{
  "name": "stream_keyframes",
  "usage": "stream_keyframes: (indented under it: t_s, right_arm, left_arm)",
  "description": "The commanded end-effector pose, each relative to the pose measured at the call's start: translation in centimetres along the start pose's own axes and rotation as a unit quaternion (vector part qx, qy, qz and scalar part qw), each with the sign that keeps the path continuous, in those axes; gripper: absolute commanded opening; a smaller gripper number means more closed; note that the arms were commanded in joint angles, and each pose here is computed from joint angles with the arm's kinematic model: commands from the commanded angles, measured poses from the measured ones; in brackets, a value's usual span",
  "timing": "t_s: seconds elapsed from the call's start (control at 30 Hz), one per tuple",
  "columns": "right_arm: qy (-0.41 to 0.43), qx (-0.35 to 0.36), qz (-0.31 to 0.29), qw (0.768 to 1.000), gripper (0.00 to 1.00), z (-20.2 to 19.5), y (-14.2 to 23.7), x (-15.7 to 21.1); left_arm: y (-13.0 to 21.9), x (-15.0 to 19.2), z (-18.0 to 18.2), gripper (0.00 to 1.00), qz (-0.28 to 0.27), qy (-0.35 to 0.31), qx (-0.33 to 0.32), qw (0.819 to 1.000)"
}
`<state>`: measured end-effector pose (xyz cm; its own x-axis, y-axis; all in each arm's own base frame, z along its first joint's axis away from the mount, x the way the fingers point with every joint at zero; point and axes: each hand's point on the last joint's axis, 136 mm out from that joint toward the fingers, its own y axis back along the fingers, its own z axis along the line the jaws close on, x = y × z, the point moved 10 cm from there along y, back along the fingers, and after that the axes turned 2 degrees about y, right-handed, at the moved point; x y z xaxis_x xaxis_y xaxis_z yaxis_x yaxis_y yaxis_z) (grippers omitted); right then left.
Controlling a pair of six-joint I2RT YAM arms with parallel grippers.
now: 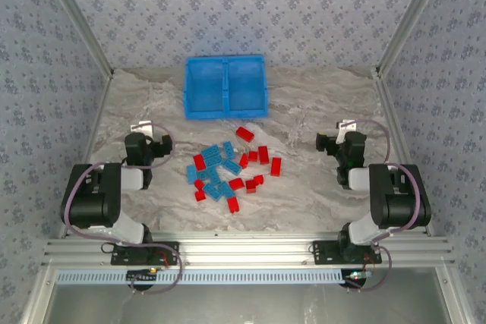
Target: Sort the legos into containers by color
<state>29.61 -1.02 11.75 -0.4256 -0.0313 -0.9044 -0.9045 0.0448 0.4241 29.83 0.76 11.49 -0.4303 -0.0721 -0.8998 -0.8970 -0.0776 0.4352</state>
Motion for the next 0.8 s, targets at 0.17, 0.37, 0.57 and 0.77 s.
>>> stream_keyframes:
  t_s: [0.17, 0.37, 0.57, 0.77]
  right_arm:
    - [0.007, -0.003, -0.009, 1.0, 1.0, -0.1, -0.1, -0.7]
    - [0.0, -0.007, -0.009, 1.0, 1.0, -0.4, -0.1, -0.7]
    - [0.004, 0.008, -0.015, 1.0, 1.0, -0.3, 0.1, -1.0]
    - [-0.119, 0.106, 0.048, 0.986, 1.0, 0.5, 5.7, -7.2]
  left_arm:
    - [-0.2, -1.5, -0.2, 0.99, -0.025, -0.004, 0.01, 1.0]
    - [-0.2, -1.5, -0.2, 0.99, -0.026, -0.004, 0.01, 1.0]
    - [-0.2, -1.5, -0.2, 0.99, -0.026, -0.005, 0.01, 1.0]
    - [0.1, -2.4, -0.5, 0.99, -0.022, -0.012, 0.01, 1.0]
